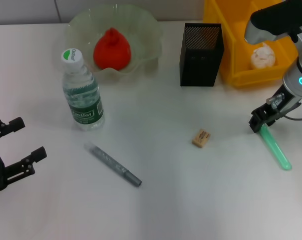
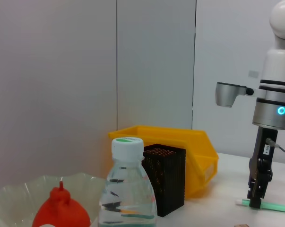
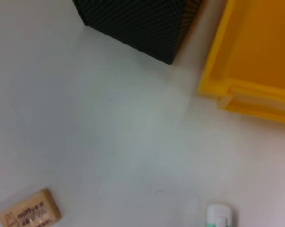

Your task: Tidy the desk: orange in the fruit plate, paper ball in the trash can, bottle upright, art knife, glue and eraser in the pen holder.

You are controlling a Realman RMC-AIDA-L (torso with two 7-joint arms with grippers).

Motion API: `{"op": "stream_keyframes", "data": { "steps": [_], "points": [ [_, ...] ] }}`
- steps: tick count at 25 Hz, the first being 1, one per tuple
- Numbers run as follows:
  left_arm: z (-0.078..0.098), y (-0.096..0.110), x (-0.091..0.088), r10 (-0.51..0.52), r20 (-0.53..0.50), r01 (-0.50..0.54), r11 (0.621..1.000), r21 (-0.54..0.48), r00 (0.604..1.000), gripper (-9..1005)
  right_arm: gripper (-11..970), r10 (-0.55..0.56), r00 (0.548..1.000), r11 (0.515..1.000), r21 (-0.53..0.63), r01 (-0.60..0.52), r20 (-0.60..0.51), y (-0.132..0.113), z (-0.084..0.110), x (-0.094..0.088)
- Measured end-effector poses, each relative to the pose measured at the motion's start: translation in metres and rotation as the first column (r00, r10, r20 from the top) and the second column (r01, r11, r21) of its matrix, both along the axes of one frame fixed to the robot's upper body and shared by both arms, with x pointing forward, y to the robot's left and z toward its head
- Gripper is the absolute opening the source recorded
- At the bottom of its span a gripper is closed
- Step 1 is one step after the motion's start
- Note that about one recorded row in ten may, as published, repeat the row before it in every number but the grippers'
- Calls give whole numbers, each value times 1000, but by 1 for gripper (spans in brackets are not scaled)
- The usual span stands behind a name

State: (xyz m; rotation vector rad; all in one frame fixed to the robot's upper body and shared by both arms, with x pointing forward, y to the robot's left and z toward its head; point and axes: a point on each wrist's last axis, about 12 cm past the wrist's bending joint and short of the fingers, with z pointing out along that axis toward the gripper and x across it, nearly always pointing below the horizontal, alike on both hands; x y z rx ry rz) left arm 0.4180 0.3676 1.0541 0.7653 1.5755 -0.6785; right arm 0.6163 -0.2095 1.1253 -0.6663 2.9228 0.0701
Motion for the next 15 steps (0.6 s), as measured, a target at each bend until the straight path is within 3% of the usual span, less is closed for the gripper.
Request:
{"op": "stream_keyframes", "data": {
  "steps": [11,15],
  "points": [
    [1,0,1,1,4,-1,1000,4,1000,815,234,12,1000,1000,-4,-12,-22,3,-3,-1],
    [1,1,1,2,2,-2,1000,6,1000,815,179,19,1000,1000,7,-19,1,4,5,1]
  ]
}}
